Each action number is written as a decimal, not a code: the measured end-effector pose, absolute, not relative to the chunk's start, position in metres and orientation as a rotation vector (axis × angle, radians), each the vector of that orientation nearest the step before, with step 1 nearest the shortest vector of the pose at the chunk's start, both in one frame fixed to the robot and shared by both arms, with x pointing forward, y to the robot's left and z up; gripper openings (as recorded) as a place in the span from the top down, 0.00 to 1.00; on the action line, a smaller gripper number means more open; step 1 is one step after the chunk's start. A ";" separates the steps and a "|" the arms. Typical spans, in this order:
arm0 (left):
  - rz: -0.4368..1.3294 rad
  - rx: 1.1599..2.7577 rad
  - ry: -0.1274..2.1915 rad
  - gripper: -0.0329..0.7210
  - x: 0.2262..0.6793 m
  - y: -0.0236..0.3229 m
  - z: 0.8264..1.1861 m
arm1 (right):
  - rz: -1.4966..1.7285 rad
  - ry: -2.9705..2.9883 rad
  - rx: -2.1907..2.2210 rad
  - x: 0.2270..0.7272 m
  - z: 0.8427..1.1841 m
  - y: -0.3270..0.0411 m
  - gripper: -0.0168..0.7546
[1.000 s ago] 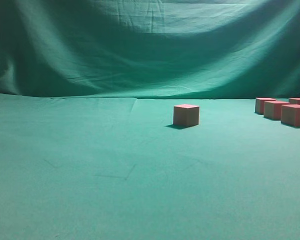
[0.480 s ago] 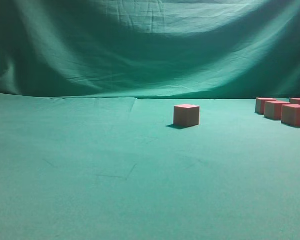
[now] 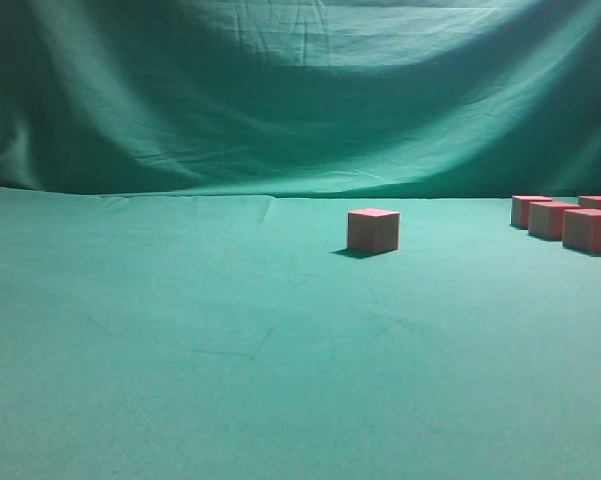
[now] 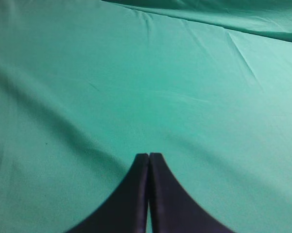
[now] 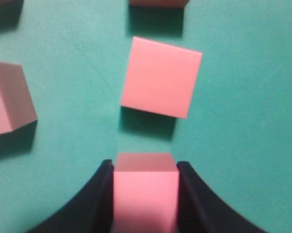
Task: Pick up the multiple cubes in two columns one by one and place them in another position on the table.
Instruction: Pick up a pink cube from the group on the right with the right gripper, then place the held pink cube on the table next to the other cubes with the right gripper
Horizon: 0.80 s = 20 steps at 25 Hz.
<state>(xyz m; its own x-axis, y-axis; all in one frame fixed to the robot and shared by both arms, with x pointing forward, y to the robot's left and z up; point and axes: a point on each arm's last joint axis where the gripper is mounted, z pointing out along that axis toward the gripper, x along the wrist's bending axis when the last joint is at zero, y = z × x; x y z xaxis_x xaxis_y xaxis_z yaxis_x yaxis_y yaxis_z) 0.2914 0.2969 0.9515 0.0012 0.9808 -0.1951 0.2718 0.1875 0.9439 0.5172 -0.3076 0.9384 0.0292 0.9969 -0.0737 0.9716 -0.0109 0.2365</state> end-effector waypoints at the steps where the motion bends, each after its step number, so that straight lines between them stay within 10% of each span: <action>1: 0.900 1.268 1.470 0.96 0.291 0.297 0.952 | 0.167 2.039 2.081 0.517 0.938 -0.308 0.64; 7: 0.900 1.268 1.470 0.96 0.291 0.297 0.952 | 0.128 2.054 2.144 0.520 0.956 -0.306 0.64; 20: 0.900 1.268 1.470 0.96 0.291 0.297 0.952 | 0.805 2.470 1.655 0.560 1.107 -0.226 0.64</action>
